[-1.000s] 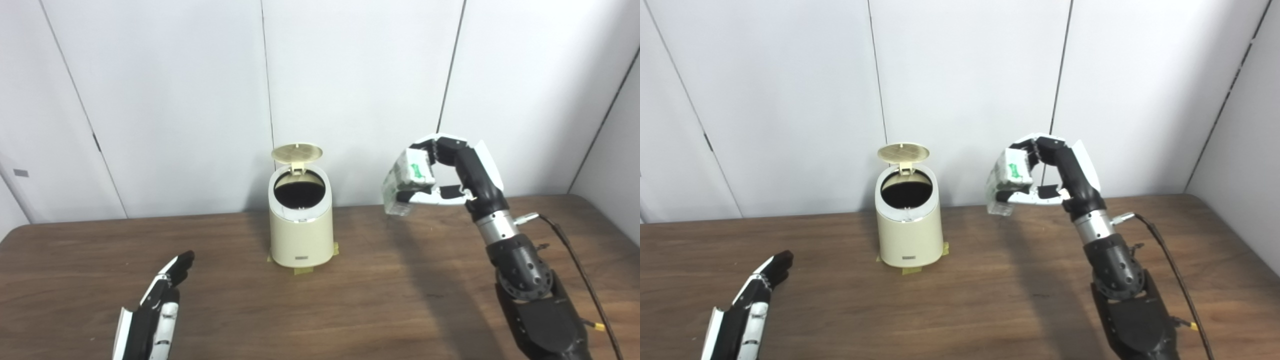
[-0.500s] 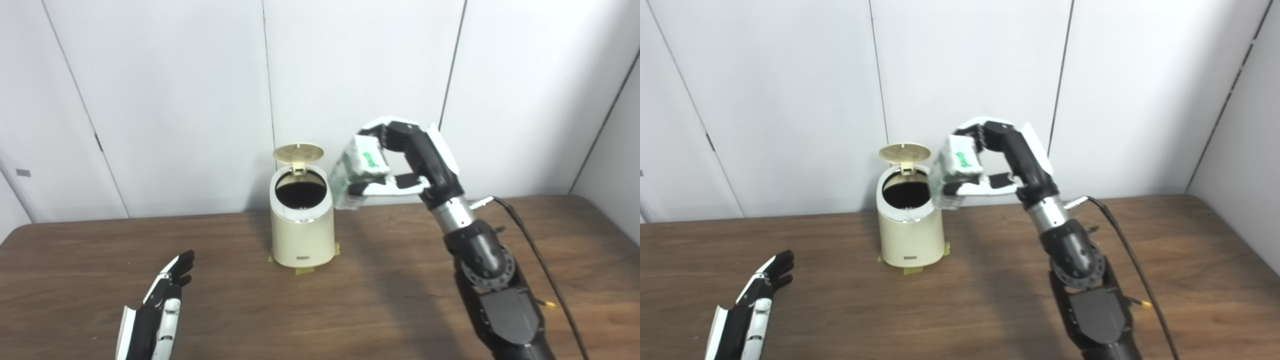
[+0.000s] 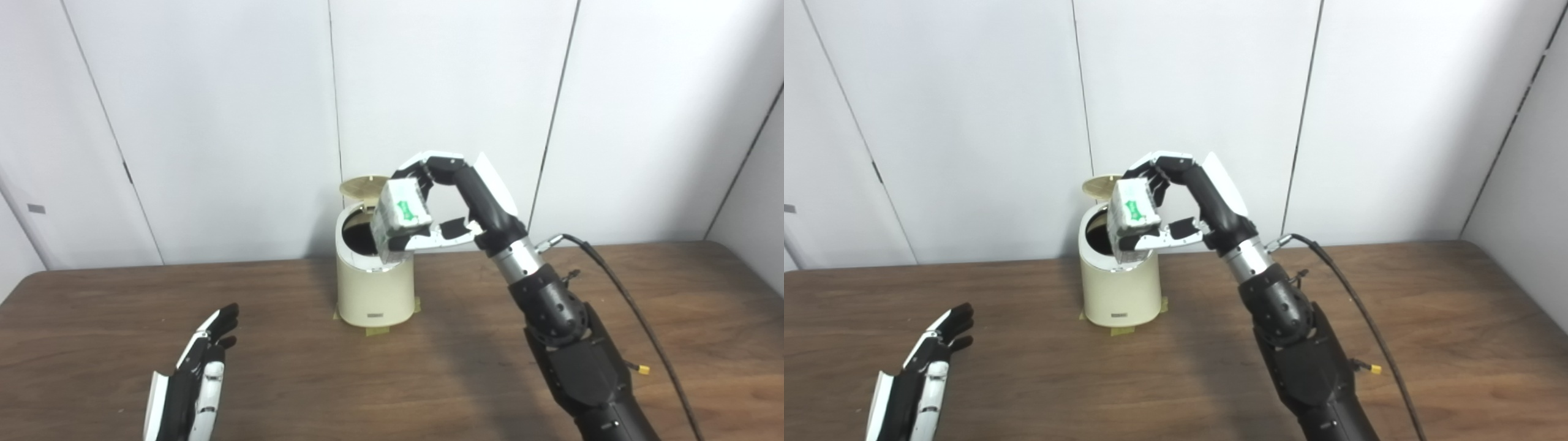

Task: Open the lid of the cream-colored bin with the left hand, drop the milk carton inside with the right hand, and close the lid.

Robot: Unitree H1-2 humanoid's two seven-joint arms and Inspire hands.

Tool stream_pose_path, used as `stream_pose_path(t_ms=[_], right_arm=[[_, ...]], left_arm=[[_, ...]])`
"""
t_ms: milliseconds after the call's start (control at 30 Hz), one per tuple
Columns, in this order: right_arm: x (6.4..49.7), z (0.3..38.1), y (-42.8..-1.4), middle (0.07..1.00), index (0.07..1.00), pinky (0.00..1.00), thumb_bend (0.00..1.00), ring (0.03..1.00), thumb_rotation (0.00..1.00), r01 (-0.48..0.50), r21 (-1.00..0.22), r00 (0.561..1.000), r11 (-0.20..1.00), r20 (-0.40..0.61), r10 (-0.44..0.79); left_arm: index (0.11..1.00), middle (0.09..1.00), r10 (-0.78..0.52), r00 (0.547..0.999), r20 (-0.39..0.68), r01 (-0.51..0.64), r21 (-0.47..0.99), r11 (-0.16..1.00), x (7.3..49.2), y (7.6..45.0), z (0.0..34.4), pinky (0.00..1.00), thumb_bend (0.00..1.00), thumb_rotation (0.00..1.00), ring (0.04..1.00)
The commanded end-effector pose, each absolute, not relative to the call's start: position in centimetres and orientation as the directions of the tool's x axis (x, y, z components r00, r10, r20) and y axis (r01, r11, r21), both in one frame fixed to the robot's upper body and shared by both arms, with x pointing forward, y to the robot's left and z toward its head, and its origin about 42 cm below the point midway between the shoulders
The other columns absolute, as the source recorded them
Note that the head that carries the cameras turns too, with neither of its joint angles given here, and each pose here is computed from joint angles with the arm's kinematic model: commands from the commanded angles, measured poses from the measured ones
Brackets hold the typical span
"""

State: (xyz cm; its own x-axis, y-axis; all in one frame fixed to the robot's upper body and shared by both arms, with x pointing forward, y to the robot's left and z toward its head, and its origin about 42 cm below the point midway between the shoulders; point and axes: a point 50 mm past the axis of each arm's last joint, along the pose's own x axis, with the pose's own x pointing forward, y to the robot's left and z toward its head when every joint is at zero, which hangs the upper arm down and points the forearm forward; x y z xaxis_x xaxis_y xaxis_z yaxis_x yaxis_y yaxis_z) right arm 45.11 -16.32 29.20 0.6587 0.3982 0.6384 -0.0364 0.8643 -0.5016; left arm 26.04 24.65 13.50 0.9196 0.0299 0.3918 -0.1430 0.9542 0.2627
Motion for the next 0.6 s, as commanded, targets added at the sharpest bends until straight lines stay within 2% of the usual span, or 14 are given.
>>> stream_pose_path(t_ms=[0, 100, 200, 467, 567], right_arm=[[45.6, 33.9, -15.1, 0.491, 0.502, 0.32, 0.52, 0.415, 0.00, 0.023, -0.449, 0.532, 0.893, 0.762, 0.369], [45.9, 33.8, -14.5, 0.495, 0.494, 0.31, 0.52, 0.412, 0.00, 0.051, -0.459, 0.526, 0.887, 0.767, 0.367], [45.9, 33.6, -13.9, 0.494, 0.489, 0.35, 0.52, 0.425, 0.00, 0.104, -0.490, 0.496, 0.866, 0.780, 0.381], [46.3, 32.4, -12.1, 0.492, 0.477, 0.39, 0.52, 0.447, 0.00, 0.250, -0.498, 0.387, 0.830, 0.837, 0.386], [46.7, 32.2, -11.6, 0.489, 0.480, 0.41, 0.52, 0.449, 0.00, 0.319, -0.488, 0.320, 0.812, 0.862, 0.393]], left_arm=[[0.851, 0.861, 0.043, 0.938, 0.345, -0.145, 0.276, 0.950, 25.2, 24.0, 11.7, 0.79, 0.29, 1.00, 0.849], [0.850, 0.860, 0.045, 0.937, 0.347, -0.147, 0.274, 0.951, 25.1, 23.9, 11.6, 0.79, 0.29, 0.98, 0.852], [0.846, 0.857, 0.047, 0.936, 0.350, -0.151, 0.278, 0.949, 24.9, 23.9, 11.7, 0.79, 0.30, 0.97, 0.847], [0.838, 0.852, 0.052, 0.934, 0.354, -0.158, 0.279, 0.947, 24.5, 23.5, 11.7, 0.78, 0.30, 0.96, 0.839], [0.836, 0.849, 0.052, 0.933, 0.355, -0.162, 0.288, 0.944, 24.3, 23.3, 11.9, 0.77, 0.30, 0.96, 0.837]])
